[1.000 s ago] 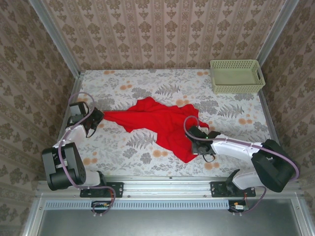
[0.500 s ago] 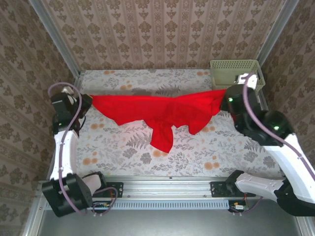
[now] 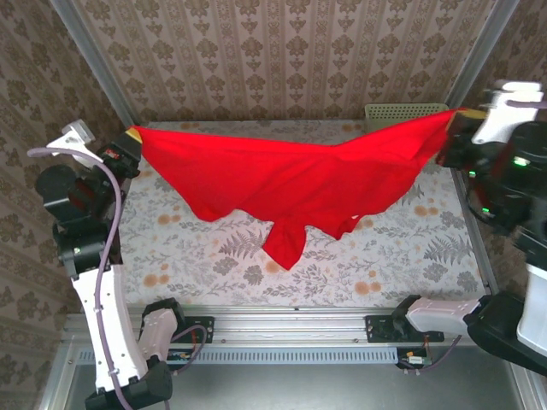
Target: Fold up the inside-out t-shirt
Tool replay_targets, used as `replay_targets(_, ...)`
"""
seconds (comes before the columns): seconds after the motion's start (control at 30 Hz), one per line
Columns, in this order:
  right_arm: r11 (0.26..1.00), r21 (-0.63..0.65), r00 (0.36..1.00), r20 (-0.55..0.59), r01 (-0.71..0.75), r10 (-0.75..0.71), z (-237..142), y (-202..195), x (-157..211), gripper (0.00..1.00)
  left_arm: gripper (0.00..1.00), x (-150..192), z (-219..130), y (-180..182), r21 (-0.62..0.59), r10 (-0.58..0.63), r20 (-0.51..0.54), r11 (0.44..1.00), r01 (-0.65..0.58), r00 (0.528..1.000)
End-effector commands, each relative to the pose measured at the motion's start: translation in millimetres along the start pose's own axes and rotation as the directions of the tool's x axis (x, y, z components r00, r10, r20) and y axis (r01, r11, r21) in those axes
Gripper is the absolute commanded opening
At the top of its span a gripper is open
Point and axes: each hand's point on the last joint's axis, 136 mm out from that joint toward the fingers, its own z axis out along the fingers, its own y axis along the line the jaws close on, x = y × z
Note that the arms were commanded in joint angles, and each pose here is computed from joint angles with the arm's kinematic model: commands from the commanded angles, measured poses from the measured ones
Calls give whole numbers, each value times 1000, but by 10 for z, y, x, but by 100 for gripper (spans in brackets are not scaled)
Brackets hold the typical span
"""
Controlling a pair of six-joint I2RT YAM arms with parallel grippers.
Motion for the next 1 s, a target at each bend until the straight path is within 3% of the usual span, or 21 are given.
replay_targets(0.0,996,-74,990,128,-56,65,-361,-186,-336,0,0,-183,-222,-452,90,76,39,993,-80,996)
replay_targets(0.1,997,-42,980,183,-65,72,-390,-259,-474,0,0,-245,-226,-514,101,84,50,991,-89,995)
replay_targets(0.17,999,32,983,182,-39,32,-288,-282,-488,0,0,-202,-109,-357,71,67,28,995,-69,997)
replay_targets(0.27,982,184,988,144,35,-62,-11,-249,-446,0,0,53,256,123,-22,-4,-103,1000,2,995)
replay_targets(0.37,942,304,982,68,145,-173,328,-113,-322,0,0,548,650,746,-195,-113,-292,979,57,950)
replay_targets(0.5,939,289,982,-62,187,-176,830,37,42,0,0,1107,970,1437,-387,-250,-410,918,81,877)
replay_targets(0.6,959,221,971,-200,175,-131,1413,165,452,0,0,1192,1154,1665,-431,-296,-405,896,105,865)
replay_targets(0.7,980,173,960,-275,96,-46,1838,222,628,0,0,1067,1428,1701,-411,-288,-392,905,114,873)
replay_targets(0.77,989,147,967,-256,16,22,2032,249,554,0,0,865,1648,1646,-376,-269,-376,919,119,887)
replay_targets(0.87,985,87,978,-135,-148,159,2153,186,228,0,0,358,1924,1394,-279,-202,-326,954,110,924)
replay_targets(0.97,962,-23,962,20,-272,273,1923,125,-289,0,0,-335,1914,867,-108,-72,-206,993,51,976)
